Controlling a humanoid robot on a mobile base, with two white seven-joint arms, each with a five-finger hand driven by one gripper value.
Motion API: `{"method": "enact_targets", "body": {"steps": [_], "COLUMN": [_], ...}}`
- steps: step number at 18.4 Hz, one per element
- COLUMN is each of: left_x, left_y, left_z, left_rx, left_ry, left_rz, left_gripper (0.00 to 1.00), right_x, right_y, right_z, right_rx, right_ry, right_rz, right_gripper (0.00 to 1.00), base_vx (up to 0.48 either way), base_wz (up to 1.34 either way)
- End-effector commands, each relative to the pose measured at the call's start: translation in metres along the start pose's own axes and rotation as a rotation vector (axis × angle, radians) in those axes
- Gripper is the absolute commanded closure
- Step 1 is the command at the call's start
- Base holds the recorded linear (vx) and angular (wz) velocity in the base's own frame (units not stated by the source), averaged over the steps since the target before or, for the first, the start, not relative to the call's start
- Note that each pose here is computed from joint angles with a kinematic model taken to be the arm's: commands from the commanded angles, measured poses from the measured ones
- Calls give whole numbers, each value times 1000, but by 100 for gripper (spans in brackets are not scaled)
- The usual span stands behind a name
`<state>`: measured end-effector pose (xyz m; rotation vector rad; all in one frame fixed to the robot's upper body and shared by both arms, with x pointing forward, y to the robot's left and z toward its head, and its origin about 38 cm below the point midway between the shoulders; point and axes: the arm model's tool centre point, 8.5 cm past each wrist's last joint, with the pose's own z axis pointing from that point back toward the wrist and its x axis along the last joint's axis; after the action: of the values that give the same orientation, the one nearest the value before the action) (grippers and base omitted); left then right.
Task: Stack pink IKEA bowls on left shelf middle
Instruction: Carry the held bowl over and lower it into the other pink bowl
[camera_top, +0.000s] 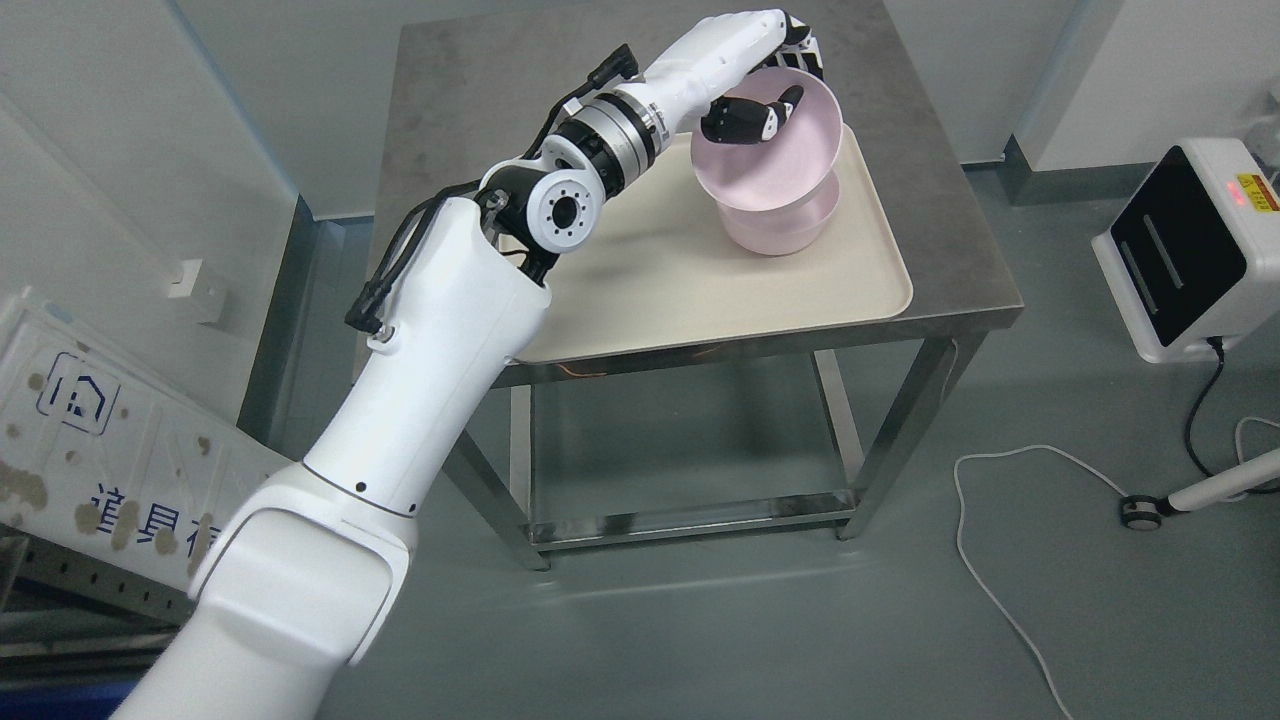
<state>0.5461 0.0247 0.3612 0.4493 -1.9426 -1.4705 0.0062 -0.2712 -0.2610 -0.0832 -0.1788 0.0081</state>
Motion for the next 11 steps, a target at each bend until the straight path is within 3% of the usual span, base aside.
{"method": "enact_targets", "body": {"steps": [1,11], "left_x": [-2,-36], "left_y": [-6,3], "left_z": [-19,-11], "left_rx": [-87,-61], "left_ry": [32,135], "left_rz": [-111,-49], "left_gripper": [93,90], "right_x": [0,0], "right_y": [-11,-11], "right_z": [0,0], "right_rx": [-17,-17], "right_ry": [1,1], "right_rz": [1,1], "right_gripper": [0,0], "base_vx": [0,0], "base_wz": [0,0]}}
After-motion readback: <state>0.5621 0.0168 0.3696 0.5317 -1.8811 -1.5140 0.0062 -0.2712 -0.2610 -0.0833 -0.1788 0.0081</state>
